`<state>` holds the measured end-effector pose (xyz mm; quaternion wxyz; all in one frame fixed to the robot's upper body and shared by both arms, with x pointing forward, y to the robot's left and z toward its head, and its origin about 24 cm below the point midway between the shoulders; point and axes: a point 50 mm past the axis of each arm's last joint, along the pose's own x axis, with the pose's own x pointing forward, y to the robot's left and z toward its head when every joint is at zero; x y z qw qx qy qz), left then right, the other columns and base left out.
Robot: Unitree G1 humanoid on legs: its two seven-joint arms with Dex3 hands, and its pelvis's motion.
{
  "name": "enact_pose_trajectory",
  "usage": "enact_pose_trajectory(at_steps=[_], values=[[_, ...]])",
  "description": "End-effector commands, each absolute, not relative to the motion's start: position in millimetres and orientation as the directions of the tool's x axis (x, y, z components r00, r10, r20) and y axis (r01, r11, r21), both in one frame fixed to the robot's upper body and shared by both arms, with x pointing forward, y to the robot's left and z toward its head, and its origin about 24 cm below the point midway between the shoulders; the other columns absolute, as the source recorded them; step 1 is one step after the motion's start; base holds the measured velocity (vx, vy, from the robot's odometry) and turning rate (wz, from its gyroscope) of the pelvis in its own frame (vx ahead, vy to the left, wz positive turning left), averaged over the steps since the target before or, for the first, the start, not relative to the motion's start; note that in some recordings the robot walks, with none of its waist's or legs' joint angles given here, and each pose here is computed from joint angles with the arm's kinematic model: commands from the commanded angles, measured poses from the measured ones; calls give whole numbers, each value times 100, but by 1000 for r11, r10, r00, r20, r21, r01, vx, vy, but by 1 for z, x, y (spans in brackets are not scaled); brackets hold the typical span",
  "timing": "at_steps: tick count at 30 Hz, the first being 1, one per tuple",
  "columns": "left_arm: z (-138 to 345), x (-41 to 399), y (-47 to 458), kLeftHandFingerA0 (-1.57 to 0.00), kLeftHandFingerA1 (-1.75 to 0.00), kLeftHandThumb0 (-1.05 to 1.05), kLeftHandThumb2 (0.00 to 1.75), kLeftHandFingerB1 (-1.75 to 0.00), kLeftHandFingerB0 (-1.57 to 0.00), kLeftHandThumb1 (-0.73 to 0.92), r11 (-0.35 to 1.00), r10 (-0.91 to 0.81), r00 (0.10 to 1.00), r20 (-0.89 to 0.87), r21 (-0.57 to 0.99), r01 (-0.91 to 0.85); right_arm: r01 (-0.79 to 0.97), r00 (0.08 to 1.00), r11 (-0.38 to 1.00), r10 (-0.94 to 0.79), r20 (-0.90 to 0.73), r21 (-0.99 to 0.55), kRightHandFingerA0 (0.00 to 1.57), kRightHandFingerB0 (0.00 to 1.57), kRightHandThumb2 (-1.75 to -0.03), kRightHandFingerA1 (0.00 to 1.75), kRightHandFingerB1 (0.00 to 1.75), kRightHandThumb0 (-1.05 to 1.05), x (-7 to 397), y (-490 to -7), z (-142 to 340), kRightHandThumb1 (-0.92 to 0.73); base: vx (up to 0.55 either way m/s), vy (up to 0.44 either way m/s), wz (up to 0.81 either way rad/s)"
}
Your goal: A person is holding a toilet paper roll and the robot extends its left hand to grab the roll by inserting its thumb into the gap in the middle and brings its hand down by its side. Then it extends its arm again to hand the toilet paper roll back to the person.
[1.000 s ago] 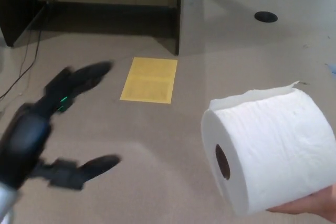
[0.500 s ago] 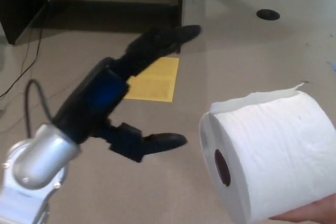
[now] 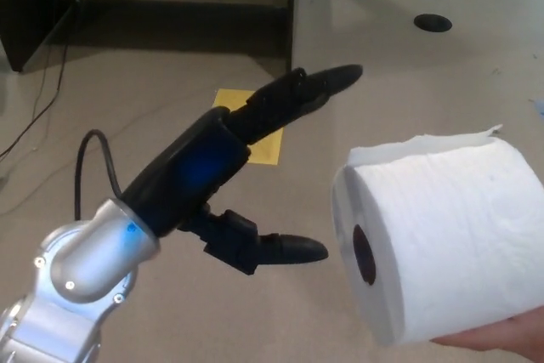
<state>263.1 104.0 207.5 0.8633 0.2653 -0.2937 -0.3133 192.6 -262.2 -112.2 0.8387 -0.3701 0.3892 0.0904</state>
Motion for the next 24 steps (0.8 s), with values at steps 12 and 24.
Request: enact_pose_trajectory(at_steps=[12, 24], values=[[203, 261, 93, -9, -37, -50, 62, -22, -8, 35, 601, -730, 628, 269, 690, 403, -448, 675, 703, -139, -725, -552, 68, 44, -83, 70, 54, -42, 196, -267, -109, -53, 0, 0, 0], [227, 270, 76, -6, -37, -52, 68, -26, -8, 36, 598, -719, 585, 376, 763, 246, -440, 683, 703, -142, -717, -558, 69, 50, -59, 62, 42, -35, 203, -268, -105, -65, 0, 0, 0]])
